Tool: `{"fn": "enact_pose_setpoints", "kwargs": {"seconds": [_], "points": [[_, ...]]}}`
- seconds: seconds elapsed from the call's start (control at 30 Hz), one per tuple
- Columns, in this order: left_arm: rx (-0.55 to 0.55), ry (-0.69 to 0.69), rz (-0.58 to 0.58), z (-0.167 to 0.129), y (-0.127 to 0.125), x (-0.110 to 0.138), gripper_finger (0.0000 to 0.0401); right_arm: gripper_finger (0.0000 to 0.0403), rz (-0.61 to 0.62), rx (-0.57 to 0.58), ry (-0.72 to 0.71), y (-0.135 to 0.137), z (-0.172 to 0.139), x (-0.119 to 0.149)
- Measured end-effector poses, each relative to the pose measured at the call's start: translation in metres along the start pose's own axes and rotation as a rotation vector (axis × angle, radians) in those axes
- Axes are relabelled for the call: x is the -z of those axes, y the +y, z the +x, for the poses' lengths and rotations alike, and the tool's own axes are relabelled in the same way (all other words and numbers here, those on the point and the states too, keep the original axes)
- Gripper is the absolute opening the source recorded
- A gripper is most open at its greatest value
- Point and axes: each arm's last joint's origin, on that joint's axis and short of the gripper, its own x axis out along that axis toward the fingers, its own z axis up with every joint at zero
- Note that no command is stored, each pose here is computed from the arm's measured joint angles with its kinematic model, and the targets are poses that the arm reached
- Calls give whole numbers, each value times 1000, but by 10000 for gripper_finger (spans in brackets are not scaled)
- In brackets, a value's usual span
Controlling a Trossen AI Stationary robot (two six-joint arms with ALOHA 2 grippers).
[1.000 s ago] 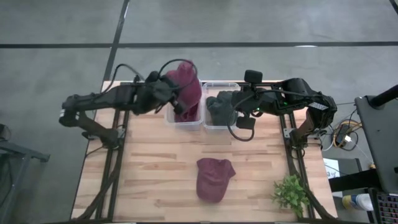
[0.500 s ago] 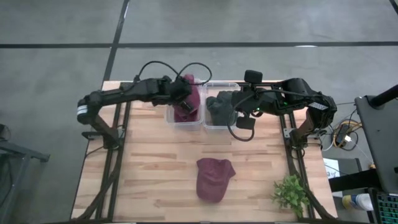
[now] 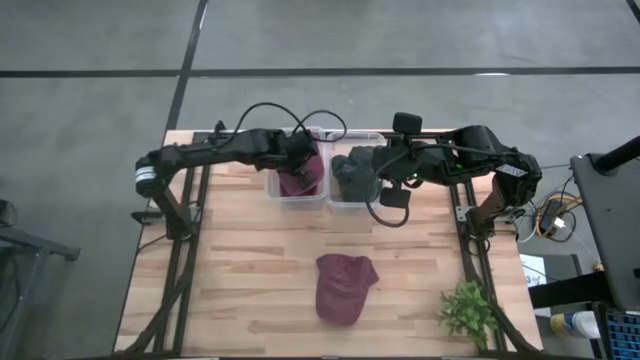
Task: Pick & Place hat
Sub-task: Put the left red cap into the left transparent bin
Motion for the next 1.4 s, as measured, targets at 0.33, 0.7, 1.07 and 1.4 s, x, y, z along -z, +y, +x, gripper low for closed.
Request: {"fn": "enact_pose_setpoints", "kwargs": {"seconds": [0.33, 0.7, 1.07, 1.4], "points": [[-28, 78, 24, 37, 0, 26, 0, 70, 0, -4, 0, 0, 0, 0], [13, 33, 36, 64, -6, 41, 12, 70, -4, -27, -1, 1, 0, 0], [19, 23, 33, 62, -6, 38, 17, 70, 0, -27, -1, 1, 0, 0], [32, 13, 30, 60, -7, 35, 19, 70, 17, -27, -1, 1, 0, 0]]}}
